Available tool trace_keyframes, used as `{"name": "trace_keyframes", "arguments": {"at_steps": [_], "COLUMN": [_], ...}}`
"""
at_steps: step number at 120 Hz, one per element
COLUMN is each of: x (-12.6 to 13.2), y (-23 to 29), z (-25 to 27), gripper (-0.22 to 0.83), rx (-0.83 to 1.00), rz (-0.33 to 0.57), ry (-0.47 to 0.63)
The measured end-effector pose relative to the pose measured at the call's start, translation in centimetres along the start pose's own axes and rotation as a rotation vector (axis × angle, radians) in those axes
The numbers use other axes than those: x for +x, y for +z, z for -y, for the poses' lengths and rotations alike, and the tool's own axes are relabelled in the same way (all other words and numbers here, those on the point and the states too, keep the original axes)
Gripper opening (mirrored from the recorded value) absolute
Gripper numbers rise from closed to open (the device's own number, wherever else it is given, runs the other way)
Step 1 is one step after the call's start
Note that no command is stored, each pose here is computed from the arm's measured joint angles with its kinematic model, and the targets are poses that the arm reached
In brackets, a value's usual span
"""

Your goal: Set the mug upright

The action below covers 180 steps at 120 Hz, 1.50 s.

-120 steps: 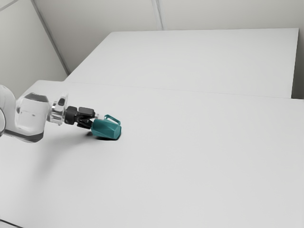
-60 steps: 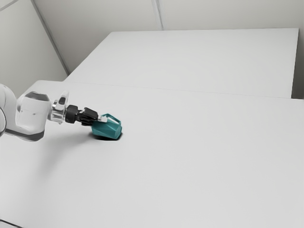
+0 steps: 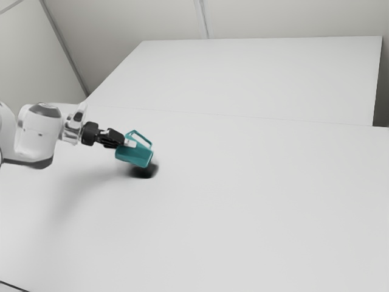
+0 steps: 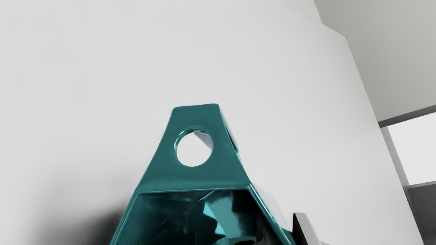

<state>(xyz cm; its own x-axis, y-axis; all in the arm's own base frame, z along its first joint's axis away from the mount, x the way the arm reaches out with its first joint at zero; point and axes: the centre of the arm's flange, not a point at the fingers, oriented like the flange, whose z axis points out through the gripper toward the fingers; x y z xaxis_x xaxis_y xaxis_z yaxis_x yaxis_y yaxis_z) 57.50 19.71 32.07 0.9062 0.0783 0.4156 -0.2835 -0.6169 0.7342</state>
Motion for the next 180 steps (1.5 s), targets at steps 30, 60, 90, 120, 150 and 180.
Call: {"name": "trace_keyframes", "arguments": {"at_steps": [30, 60, 90, 120, 150, 180], "x": [2.2, 3.0, 2.5, 0.7, -1.3, -3.3], "y": [-2.0, -1.5, 0.3, 2.9, 6.8, 8.2], "z": [-6.1, -11.2, -15.6, -19.1, -20.9, -20.2], "gripper": [-0.16, -0.16, -0.16, -0.16, -0.16, -0.17], "rx": [0.125, 0.280, 0.431, 0.580, 0.690, 0.800], "rz": [0.141, 0.340, 0.505, 0.597, 0.640, 0.622], "ry": [0.149, 0.229, 0.248, 0.231, 0.221, 0.167]}}
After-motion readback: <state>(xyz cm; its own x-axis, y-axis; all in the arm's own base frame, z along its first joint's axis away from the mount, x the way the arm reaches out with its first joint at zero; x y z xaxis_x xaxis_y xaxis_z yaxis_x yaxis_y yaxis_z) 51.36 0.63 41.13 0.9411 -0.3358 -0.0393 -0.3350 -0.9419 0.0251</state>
